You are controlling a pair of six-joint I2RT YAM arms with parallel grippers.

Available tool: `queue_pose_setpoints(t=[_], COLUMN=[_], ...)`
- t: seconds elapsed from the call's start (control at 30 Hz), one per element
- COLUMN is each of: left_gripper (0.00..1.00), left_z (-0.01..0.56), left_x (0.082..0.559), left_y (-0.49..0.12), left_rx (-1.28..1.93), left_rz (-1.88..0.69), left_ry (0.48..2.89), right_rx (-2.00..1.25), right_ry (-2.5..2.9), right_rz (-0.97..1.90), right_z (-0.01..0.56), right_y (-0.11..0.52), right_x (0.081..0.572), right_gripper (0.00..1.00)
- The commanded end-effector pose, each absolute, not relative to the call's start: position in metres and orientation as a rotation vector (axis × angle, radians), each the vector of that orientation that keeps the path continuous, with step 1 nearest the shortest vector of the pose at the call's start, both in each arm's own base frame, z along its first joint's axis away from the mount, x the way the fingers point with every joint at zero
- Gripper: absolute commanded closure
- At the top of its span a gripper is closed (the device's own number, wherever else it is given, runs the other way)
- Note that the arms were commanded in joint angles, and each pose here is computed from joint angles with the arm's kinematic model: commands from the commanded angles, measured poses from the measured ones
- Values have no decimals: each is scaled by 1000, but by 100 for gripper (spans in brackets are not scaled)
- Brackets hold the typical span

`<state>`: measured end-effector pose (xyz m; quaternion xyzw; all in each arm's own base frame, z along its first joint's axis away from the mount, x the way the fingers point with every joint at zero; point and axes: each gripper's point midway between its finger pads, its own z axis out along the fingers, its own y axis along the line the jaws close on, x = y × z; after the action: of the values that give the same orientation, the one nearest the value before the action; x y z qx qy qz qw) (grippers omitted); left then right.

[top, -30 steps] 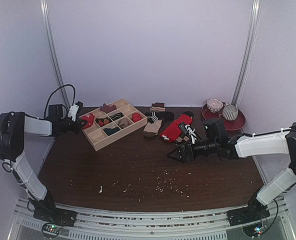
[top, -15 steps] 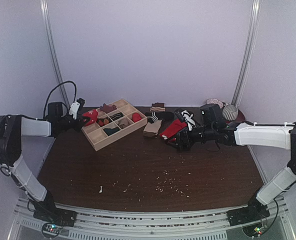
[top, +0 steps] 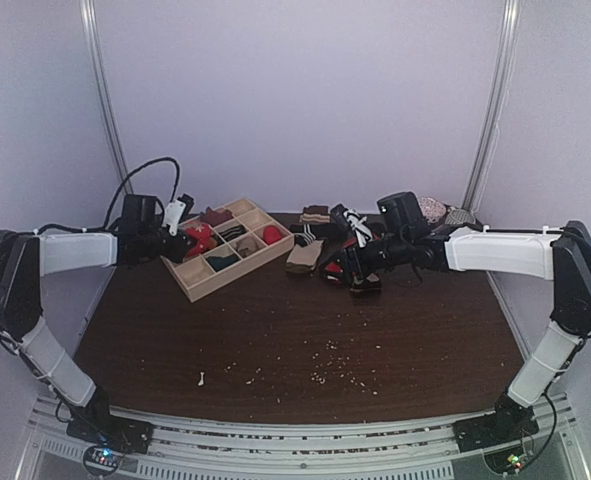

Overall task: Roll the socks
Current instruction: Move the storage box to the center of the board.

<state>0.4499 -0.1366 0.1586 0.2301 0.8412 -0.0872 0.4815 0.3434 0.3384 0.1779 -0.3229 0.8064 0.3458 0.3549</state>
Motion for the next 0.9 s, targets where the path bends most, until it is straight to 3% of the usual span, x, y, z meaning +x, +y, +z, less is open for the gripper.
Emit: queue_pose_setpoints(t=[0.0,0.4,0.87], left_gripper=[100,100,100], left_z=[113,56,7], left_x=[418,393,310], left_y=[-121,-154,-205], left_rx=[364,450,627], left_rz=[-194,-111,-223], left_ry=[2287,2457,2630], right_rx=[-850,-830,-766], right_ry=[2109,2129,2117], right_rz=[952,944,967], right_z=[181,178,188], right_y=[341,328,309], right_x=[332,317,293], right_gripper=[43,43,43])
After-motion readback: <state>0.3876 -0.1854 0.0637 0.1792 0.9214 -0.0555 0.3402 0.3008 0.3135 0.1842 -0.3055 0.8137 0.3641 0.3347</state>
